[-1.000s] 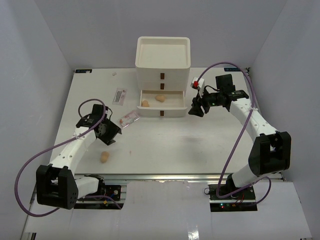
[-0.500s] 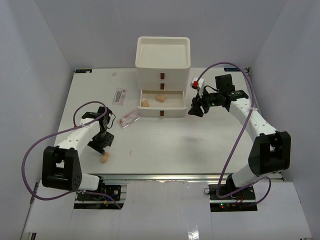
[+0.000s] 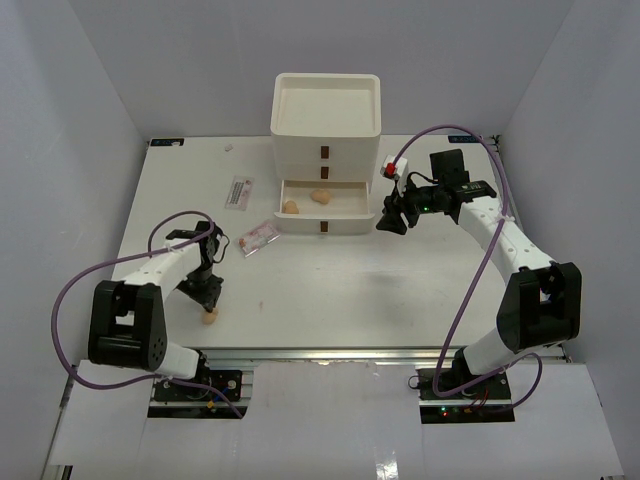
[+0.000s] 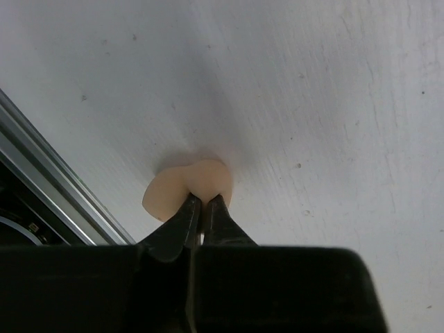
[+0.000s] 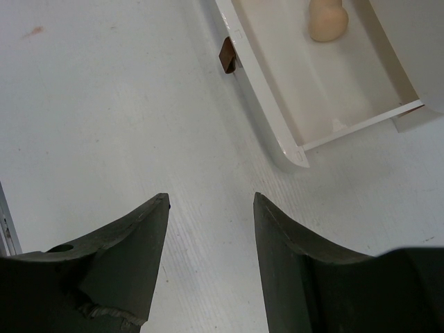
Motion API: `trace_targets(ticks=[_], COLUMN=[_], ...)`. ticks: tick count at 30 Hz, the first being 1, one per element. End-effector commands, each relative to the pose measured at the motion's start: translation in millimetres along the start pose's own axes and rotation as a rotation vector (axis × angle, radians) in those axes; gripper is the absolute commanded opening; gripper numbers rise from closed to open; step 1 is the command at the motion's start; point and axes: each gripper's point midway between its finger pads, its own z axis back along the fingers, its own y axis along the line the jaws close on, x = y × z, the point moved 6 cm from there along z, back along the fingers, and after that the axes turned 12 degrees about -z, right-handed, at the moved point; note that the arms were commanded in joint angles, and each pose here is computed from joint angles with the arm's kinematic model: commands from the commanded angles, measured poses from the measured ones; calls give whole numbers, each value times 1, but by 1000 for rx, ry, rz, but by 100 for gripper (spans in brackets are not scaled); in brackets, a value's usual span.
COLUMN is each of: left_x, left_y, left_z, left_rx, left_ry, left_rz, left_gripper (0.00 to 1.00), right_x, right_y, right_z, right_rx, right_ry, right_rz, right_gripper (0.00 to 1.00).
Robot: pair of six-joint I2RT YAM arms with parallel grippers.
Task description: Organize the makeup
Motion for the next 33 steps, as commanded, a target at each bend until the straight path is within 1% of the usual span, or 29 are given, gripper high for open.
trace_targets(ticks=[1, 3, 5, 6, 10, 11, 13, 16, 19, 20, 22, 24, 25, 26, 29, 31, 33], left_x=[18, 26, 30, 32, 24, 28, 25, 21, 22, 24, 28, 33, 30, 34, 37, 37, 38], left_y=[-17, -24, -37, -45, -78, -89, -101, -118, -142, -149, -170, -189, -195, -206, -233, -245, -254], left_z=[19, 30, 46, 55, 98, 115, 142, 168, 178, 190, 198, 202, 194, 198, 196, 191, 186], left_rx=[-144, -217, -339, -424, -883, -1032, -1244, -1403, -1459, -1487, -1507, -1526, -1513, -1524, -1524, -1515, -1505], left_ry=[-79, -116, -128, -135, -171, -232, -261, -270, -262, -289, -292, -289, -259, -265, -258, -242, -228], left_rz=[-5, -41, -98, -141, -342, -376, -435, -519, -561, -574, -585, -579, -577, -573, -577, -579, -577], left_gripper=[0, 0, 0, 0, 0, 0, 0, 0, 0, 0, 0, 0, 0, 0, 4, 21, 33], right_x=[10, 11, 12, 12, 12, 12, 12, 11, 11, 11, 12, 13, 13, 13, 13, 13, 12], right_y=[2, 1, 1, 1, -1, -1, -1, -1, -1, -2, -2, -3, -3, -3, -2, -2, -1], right_z=[3, 3, 3, 3, 3, 3, 3, 3, 2, 2, 2, 2, 2, 3, 4, 5, 5], right_rx=[-2, -2, -5, -8, -13, -13, -15, -16, -15, -16, -17, -21, -22, -23, -27, -32, -35], right_ry=[-31, -31, -32, -32, -30, -30, -28, -26, -25, -25, -26, -27, -27, -27, -26, -26, -25], right_rz=[19, 19, 20, 20, 20, 20, 19, 18, 18, 17, 17, 19, 20, 20, 23, 28, 30], right_gripper=[58, 58, 58, 58, 58, 58, 58, 58, 58, 58, 58, 58, 58, 58, 58, 59, 59])
